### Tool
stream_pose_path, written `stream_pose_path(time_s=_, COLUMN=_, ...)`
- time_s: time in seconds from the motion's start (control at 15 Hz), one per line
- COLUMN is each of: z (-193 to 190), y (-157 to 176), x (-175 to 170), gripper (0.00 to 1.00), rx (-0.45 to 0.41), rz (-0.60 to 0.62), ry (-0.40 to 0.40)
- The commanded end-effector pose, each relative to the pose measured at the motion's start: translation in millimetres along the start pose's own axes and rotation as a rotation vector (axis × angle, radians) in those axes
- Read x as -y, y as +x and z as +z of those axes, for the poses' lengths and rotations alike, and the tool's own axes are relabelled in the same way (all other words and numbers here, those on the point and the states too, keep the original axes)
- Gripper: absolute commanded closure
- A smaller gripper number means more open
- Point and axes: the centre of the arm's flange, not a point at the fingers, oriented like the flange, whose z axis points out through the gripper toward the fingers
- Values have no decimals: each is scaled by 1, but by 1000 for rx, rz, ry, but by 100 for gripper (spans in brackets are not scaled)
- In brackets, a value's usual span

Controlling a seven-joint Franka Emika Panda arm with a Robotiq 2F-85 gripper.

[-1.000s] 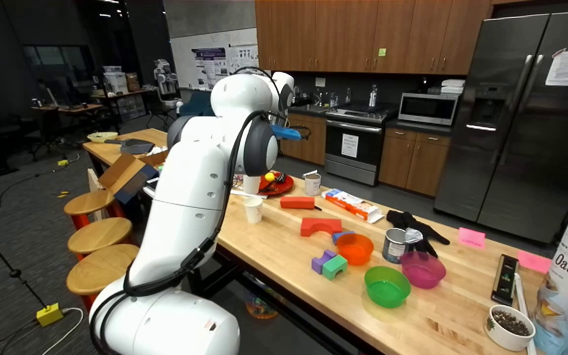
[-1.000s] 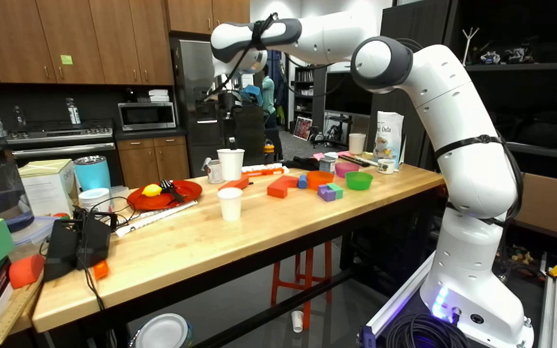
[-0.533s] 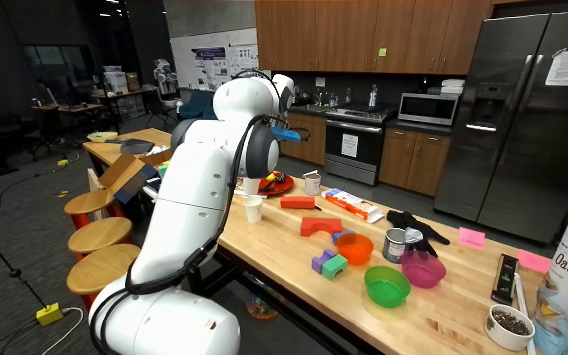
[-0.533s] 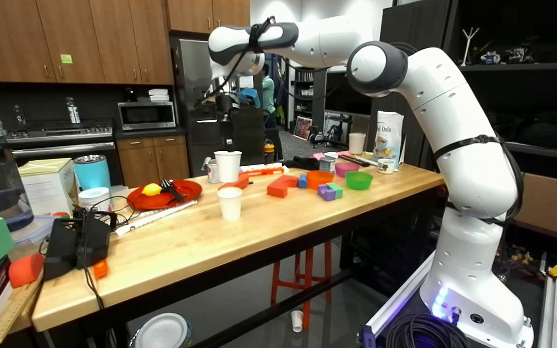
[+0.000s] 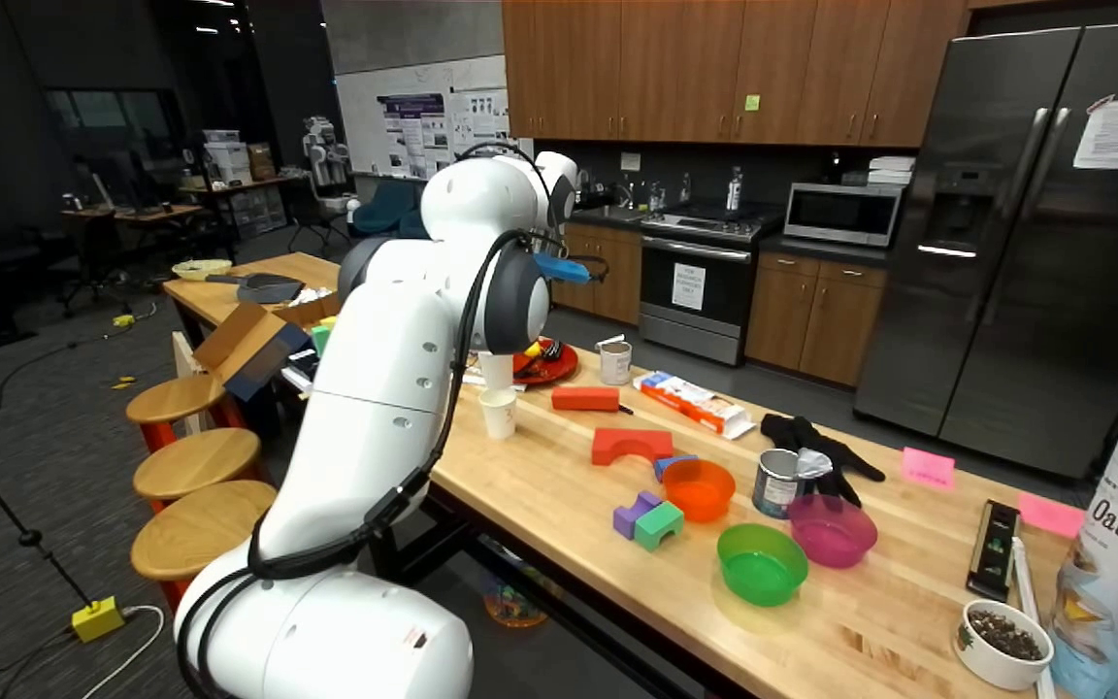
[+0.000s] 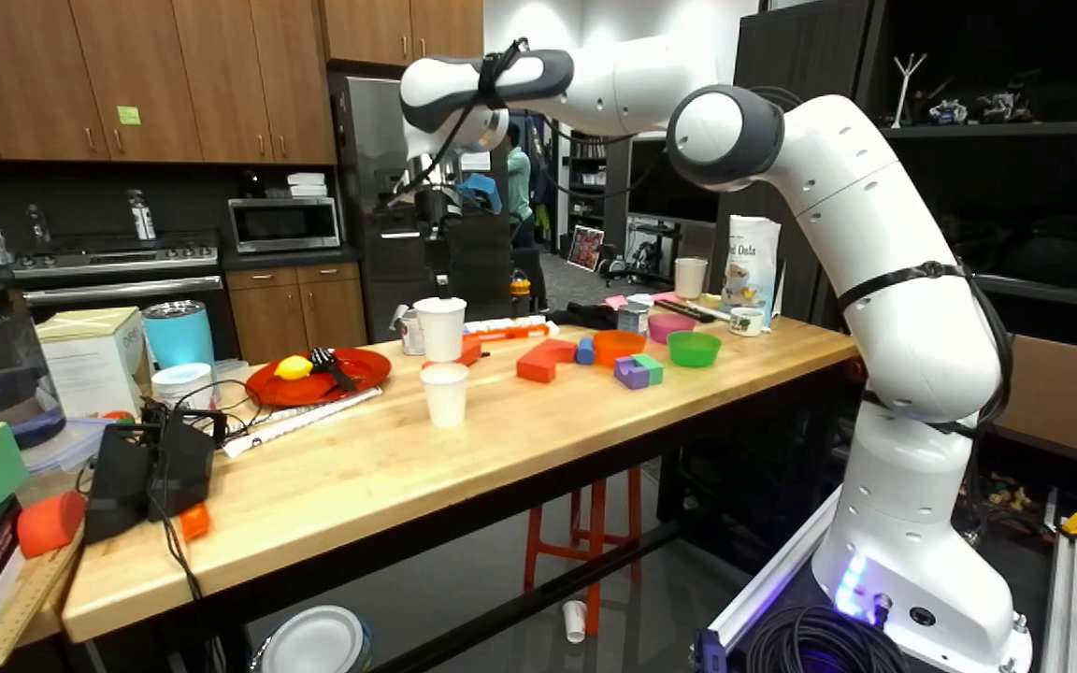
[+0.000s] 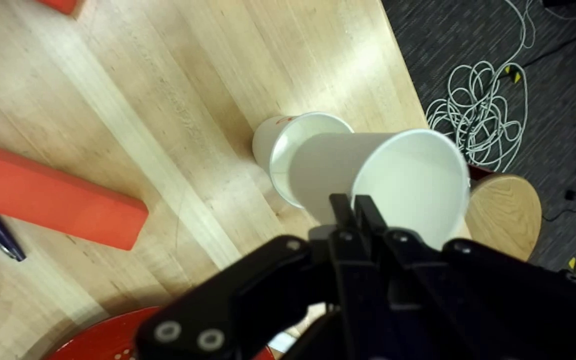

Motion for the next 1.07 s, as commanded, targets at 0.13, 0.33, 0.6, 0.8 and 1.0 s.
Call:
stream_pose_path(time_s=0.13, z=-8, y=3, x=4, gripper=50, rx=24, rz=5, ry=2)
stream_pose_path(time_s=0.33, z=-9, y=3, x=4, gripper=28, rx=25, rz=6, ry=4)
stream_pose_path(time_s=0.6, z=-10, y=2, x=3, gripper=2, rx=17, rz=4, ry=5)
stream_pose_path(time_s=0.8, z=-10, y=1, x=3, gripper=0, rx=12, rz=4, ry=5)
stream_pose_path(time_s=1.0, z=-11, y=1, x=3, gripper=0, rx=8, rz=1, ry=7)
